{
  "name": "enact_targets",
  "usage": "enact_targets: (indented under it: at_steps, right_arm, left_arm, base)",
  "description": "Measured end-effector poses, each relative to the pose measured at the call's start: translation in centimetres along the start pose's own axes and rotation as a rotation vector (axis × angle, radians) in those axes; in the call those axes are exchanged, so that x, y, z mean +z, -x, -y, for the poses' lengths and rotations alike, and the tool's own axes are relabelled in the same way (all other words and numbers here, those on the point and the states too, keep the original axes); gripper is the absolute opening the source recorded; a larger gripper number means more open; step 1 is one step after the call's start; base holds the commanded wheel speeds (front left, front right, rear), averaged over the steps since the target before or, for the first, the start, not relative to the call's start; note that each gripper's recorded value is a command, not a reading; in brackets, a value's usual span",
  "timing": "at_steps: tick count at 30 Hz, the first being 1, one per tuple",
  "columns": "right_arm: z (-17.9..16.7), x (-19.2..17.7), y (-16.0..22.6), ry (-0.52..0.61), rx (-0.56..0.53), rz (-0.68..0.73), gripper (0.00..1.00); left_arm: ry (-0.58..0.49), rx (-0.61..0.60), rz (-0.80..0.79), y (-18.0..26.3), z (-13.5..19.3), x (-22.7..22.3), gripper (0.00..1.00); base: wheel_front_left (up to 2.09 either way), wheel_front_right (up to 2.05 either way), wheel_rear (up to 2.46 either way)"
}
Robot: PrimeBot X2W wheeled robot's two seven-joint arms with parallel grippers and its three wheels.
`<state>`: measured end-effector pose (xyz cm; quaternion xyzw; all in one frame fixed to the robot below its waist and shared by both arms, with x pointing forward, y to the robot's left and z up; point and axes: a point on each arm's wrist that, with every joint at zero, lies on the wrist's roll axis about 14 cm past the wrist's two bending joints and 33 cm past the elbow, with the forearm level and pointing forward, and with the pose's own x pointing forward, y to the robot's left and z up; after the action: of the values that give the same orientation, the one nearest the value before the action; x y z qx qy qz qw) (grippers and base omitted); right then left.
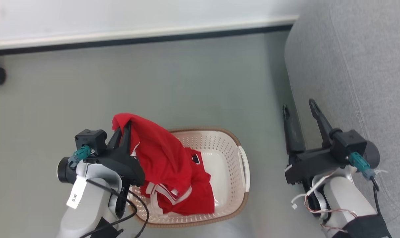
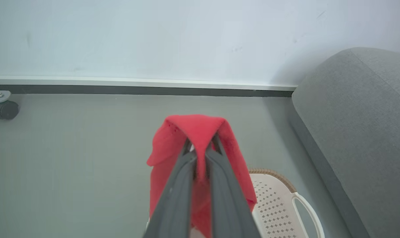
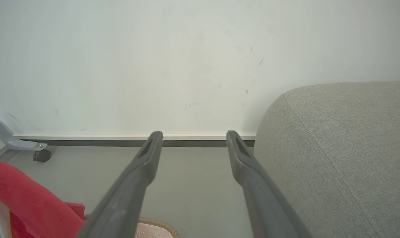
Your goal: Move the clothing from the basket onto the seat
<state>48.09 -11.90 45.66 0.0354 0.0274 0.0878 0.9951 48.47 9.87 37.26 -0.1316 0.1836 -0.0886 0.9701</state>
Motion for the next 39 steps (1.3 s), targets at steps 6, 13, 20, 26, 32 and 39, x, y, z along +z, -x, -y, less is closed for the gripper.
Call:
enact_targets:
  at_steps: [6,13,20,26,32,39]
  right_arm:
    - [-0.7,0.6,1.0,0.004,0.020,0.009,1.00]
    - [-1.5,1.8,1.9,0.004,0.036,0.033,1.00]
    - [-1.5,2.3,3.1,-0.013,0.026,0.040,1.00]
    - [-1.7,2.6,4.7,-0.022,0.019,0.046,1.00]
    - [-1.6,2.7,6.0,-0.054,0.008,0.046,1.00]
    - [-1.9,3.4,6.4,-0.058,0.017,0.070,1.00]
  left_arm:
    - [0.023,-0.020,0.133,1.3,0.5,4.3,0.00]
    - [0.018,-0.072,0.309,3.7,2.2,9.7,0.00]
    - [0.008,-0.113,0.421,5.8,3.6,12.9,0.00]
    - [-0.004,-0.169,0.545,8.6,5.7,16.3,0.00]
    - [-0.009,-0.222,0.602,10.7,7.5,17.3,0.00]
    - [-0.021,-0.266,0.630,12.4,8.8,17.5,0.00]
  base:
    - [0.00,0.00,0.00]
    - [0.00,0.00,0.00]
    - [0.00,0.00,0.00]
    - [0.00,0.00,0.00]
    - [0.00,0.00,0.00]
    - [0.00,0.00,0.00]
